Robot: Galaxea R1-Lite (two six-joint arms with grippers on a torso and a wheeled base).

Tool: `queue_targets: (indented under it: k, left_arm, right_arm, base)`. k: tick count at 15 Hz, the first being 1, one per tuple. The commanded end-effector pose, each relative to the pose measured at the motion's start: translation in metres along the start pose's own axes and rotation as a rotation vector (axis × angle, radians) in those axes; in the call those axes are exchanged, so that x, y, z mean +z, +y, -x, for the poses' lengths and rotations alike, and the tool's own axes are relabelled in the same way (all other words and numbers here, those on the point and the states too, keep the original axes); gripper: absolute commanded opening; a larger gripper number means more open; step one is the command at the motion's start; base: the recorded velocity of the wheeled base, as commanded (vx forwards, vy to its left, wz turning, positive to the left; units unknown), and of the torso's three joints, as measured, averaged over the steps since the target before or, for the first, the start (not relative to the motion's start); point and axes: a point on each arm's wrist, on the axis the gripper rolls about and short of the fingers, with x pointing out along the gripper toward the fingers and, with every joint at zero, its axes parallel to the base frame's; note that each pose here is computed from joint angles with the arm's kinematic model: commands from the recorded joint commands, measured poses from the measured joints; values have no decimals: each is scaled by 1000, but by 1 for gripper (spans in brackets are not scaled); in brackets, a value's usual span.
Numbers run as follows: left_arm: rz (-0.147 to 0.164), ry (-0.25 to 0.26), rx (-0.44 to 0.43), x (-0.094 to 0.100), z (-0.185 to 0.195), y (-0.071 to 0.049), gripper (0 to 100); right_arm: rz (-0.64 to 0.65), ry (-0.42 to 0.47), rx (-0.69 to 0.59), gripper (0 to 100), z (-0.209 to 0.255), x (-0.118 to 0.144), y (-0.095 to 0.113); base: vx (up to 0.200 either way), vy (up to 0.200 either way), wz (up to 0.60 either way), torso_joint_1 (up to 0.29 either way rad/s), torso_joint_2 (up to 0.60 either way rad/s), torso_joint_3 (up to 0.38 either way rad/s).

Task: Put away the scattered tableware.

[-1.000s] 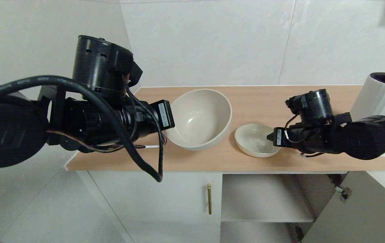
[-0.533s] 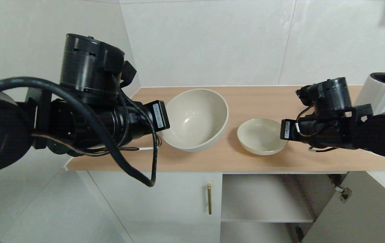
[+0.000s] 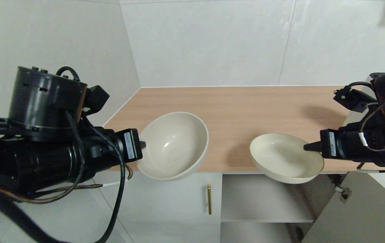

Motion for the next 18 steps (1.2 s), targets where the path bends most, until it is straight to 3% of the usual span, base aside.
queue_targets:
  k: [1, 5, 8, 18]
  left_arm:
    - [3, -9, 0, -10, 21, 13, 0]
    - [-1, 22, 19, -27, 29, 27, 0]
    - [-5, 30, 23, -29, 28, 27, 0]
    - [-15, 60, 25, -33, 22, 27, 0]
  right_arm:
    - [0, -27, 13, 0, 28, -15, -5]
    - [4, 5, 5, 0, 32, -30, -10]
    - [7, 17, -1, 0, 31, -34, -11]
    - [50, 47, -13, 0, 16, -43, -15]
  base:
    - [-200, 0, 0, -2, 2, 7]
    - [-50, 0, 0, -1, 2, 1]
    - [-200, 0, 0, 12, 2, 3]
    - [0, 0, 0, 0, 0, 0]
